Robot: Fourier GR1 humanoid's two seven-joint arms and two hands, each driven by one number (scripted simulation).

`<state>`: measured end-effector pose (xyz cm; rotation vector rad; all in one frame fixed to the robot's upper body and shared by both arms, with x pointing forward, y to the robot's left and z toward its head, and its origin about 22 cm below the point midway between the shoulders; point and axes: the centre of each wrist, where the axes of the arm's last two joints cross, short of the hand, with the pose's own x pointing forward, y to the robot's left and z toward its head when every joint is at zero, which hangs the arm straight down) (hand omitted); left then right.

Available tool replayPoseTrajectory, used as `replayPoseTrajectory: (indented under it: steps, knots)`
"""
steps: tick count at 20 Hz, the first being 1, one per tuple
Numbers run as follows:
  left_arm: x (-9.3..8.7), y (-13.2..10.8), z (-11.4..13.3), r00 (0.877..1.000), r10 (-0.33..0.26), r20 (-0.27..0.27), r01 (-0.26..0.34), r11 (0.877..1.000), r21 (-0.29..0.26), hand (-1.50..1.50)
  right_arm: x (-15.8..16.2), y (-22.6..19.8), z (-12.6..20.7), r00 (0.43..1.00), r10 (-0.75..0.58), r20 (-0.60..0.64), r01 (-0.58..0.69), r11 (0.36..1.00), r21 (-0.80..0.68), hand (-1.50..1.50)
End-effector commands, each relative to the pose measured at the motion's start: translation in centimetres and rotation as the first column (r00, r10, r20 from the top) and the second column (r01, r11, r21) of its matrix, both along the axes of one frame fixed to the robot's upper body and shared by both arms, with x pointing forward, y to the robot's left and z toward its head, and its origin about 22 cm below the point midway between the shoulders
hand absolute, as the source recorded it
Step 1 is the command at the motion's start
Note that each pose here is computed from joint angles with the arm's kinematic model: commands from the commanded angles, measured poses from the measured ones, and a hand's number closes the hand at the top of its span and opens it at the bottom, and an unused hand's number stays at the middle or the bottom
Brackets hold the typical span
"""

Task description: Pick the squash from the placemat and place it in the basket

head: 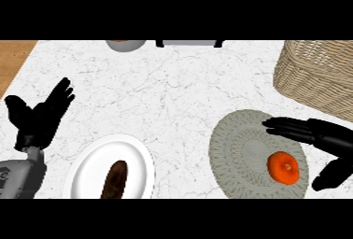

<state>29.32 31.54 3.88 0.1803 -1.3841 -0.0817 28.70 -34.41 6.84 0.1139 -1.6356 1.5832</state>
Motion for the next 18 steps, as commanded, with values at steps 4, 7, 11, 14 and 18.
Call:
replayPoseTrajectory:
  steps: [4, 7, 11, 14, 18]
  knots:
    - [0.8, -0.6, 0.0, 1.0, 0.012, -0.011, -0.012, 1.0, 0.005, 0.0, 0.0, 2.2, -4.3, 0.996, 0.081, -0.039, -0.084, 0.993, -0.086, -1.5]
    - [0.3, -0.3, 0.9, 1.0, 0.016, 0.01, -0.016, 1.0, 0.013, 0.0, 0.2, -2.1, -3.4, 0.996, 0.079, -0.046, -0.083, 0.992, -0.093, -1.5]
    - [-0.3, 0.2, -1.2, 1.0, 0.002, -0.006, -0.002, 1.0, 0.006, 0.0, 1.7, -0.5, -3.0, 0.996, 0.089, -0.033, -0.091, 0.991, -0.093, -1.5]
    - [0.2, 1.8, -0.7, 1.0, 0.016, 0.007, -0.016, 1.0, -0.002, 0.0, 1.1, -1.1, -3.6, 0.993, 0.1, -0.06, -0.105, 0.991, -0.079, -1.5]
    - [0.4, 0.1, -1.5, 1.0, 0.012, 0.009, -0.012, 1.0, 0.005, 0.0, 1.6, 0.0, -3.5, 0.986, 0.141, -0.084, -0.144, 0.989, -0.029, -1.5]
